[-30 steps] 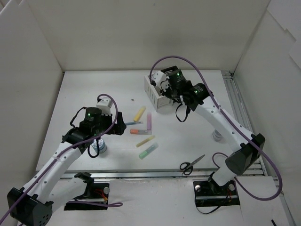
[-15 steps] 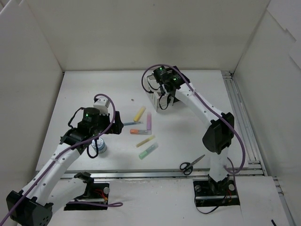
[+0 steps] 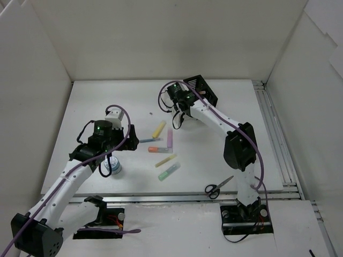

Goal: Sort the stationery into containers
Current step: Place the pen in the storage box.

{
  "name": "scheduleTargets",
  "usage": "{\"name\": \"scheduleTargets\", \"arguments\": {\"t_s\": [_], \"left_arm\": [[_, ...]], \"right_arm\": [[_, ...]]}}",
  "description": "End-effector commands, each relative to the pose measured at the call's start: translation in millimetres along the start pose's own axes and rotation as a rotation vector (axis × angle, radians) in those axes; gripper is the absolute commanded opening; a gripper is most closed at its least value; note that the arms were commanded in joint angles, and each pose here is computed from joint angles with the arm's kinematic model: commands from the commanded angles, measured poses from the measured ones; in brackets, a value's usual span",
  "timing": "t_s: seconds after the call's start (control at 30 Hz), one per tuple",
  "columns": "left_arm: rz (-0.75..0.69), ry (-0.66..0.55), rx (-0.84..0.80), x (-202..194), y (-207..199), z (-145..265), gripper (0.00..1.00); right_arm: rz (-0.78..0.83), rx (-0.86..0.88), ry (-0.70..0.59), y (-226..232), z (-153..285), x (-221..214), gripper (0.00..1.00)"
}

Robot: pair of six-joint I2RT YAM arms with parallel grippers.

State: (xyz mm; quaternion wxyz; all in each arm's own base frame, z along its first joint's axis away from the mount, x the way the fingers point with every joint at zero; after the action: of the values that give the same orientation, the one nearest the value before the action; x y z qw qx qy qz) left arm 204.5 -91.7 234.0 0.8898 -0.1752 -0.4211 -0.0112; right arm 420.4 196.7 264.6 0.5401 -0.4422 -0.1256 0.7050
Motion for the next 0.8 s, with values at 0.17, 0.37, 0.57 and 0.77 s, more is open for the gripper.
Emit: {"name": "scheduleTargets", "arguments": {"t_s": [0.17,0.37,0.57,0.77], "left_arm": [[0.002,-0.054,-0.044,8,3,-2,0.99],[0.000,-0.058,-0.054,8,4,-1,0.99],[-0.002,-0.056,-0.064,6,3,0,0.99],[-0.004,-0.061,-0.081,8,2,1,0.99]], "right_arm": [[0.088,-0.086,0.073,-10,4,10,0.14],[0.134,-0.084,0.061,-3,3,24,0.21],[0.109,-0.119,0.068,-11,8,24,0.49],[0.056,-0.160,0.072,-19,19,19,0.69]]}}
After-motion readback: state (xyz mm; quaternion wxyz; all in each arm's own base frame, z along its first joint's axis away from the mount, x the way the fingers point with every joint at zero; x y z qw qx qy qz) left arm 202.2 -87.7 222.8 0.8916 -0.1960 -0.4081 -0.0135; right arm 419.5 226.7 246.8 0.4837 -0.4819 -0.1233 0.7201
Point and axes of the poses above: each gripper's point midway between its finger pads, its own z axis back along the fingers, its own y axis along the line the jaws close on, x = y × z, the point moved 9 cm from there along z, back along the fingers, and after that the axes turned 4 degrees about z, right-handed, at the moved point
